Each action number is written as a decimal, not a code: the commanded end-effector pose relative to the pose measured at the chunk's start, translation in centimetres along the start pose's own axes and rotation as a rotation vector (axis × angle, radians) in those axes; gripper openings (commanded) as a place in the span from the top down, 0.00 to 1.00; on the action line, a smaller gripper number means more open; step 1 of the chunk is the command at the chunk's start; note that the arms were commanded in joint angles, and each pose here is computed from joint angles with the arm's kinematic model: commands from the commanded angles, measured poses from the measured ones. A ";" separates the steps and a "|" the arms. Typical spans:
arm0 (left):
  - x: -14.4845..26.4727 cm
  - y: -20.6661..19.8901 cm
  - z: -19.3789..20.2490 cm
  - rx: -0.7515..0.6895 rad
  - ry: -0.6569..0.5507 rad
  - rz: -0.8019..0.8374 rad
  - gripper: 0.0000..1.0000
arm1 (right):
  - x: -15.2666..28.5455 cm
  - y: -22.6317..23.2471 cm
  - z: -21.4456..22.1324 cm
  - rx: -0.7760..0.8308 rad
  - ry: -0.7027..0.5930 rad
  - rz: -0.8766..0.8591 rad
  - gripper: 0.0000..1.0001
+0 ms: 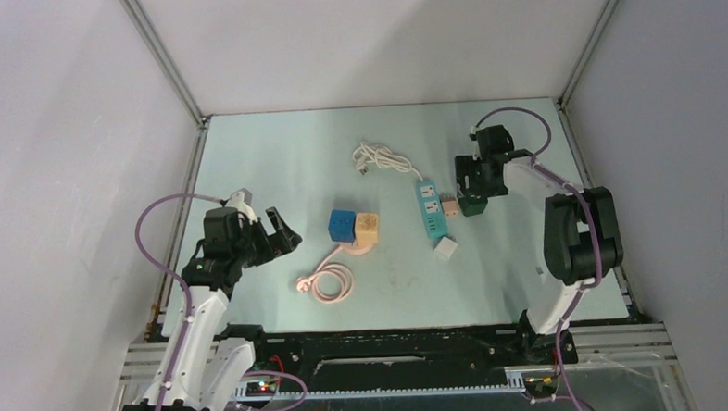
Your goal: Insert the plug
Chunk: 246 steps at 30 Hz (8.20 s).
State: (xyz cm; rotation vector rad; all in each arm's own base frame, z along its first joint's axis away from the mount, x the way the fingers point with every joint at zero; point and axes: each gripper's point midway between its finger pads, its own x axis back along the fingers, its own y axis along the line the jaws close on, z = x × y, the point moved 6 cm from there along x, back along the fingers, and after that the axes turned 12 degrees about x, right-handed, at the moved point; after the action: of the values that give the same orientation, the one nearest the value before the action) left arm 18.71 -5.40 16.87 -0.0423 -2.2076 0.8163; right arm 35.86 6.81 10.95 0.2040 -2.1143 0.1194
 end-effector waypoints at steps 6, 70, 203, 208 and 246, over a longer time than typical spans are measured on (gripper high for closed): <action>0.7 -1.4 -1.2 -0.028 -0.036 0.054 0.02 | -0.9 0.6 -0.2 0.036 0.057 -0.042 0.47; 10.5 -23.9 5.3 -1.105 -0.752 1.558 0.02 | 32.4 16.8 2.7 -0.036 -0.583 -1.355 0.76; 8.0 -12.4 7.7 -2.148 -0.271 1.147 1.00 | 11.2 16.5 1.1 0.629 -0.262 -0.645 0.04; 8.7 -13.4 8.3 -2.326 -0.363 1.267 1.00 | 18.9 17.8 4.4 0.802 -0.476 -0.936 0.02; 10.0 -15.8 12.7 -2.698 -0.343 1.390 1.00 | 24.3 29.5 11.3 1.171 -0.924 -1.081 0.07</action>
State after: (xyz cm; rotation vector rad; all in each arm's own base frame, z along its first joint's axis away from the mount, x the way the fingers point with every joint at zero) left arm 6.14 -21.23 23.56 2.0053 0.9331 1.5910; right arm 7.39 29.97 21.80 2.3915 -1.9782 0.7832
